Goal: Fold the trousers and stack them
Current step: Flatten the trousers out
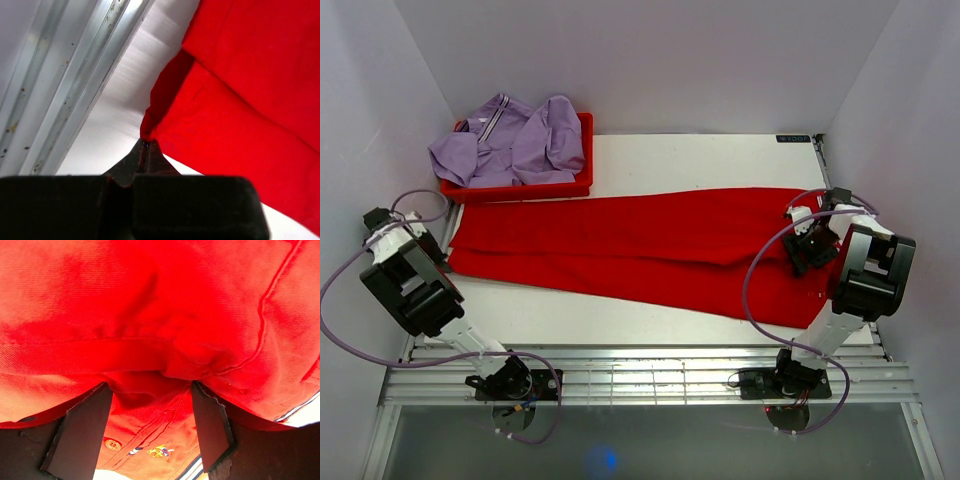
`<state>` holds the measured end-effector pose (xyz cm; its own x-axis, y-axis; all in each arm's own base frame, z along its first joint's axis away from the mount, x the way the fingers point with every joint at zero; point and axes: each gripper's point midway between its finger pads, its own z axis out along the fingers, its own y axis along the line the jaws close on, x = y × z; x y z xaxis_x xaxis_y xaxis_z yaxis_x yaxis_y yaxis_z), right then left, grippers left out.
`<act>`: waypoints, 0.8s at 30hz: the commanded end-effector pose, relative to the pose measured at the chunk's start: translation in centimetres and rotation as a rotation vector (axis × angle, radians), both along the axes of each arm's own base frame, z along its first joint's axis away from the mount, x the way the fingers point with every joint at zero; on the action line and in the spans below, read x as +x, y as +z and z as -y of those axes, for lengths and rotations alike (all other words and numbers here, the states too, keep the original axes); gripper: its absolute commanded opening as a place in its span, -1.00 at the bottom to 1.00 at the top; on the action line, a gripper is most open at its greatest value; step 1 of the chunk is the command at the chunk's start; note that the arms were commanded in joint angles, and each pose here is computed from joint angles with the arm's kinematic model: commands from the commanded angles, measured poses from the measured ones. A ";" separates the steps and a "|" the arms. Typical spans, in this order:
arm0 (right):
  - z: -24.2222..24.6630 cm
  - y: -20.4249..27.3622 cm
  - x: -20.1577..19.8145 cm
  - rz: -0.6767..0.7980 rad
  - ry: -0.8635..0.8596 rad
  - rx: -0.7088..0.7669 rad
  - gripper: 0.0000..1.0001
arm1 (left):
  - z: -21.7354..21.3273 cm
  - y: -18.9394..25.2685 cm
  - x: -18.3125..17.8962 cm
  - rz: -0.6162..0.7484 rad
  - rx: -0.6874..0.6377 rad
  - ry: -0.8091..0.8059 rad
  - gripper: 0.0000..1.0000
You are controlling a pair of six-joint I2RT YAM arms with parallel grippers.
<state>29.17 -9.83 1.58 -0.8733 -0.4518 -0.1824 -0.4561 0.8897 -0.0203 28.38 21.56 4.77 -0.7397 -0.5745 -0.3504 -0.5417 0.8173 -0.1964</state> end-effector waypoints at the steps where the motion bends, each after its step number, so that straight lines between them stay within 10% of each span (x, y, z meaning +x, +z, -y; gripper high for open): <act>1: 1.3 -1.7 0.9 0.007 -0.037 -0.018 0.38 | -1.8 6.2 0.2 0.049 0.098 -0.085 -1.00; 8: 1.5 -1.4 0.8 0.004 -0.039 -0.030 0.37 | -3.4 11.0 -3.3 -0.047 0.186 -0.247 -1.00; 24: 2.1 -0.2 1.9 0.013 -0.028 -0.049 0.39 | -4.9 2.2 -16.2 -0.341 0.124 -0.317 -1.00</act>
<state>29.81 -10.11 1.71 -0.8849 -0.4301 -0.1789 -0.4350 0.9003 -0.0131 12.84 22.88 6.85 -0.9334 -0.3534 -0.0629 -0.3458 0.9322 -0.1066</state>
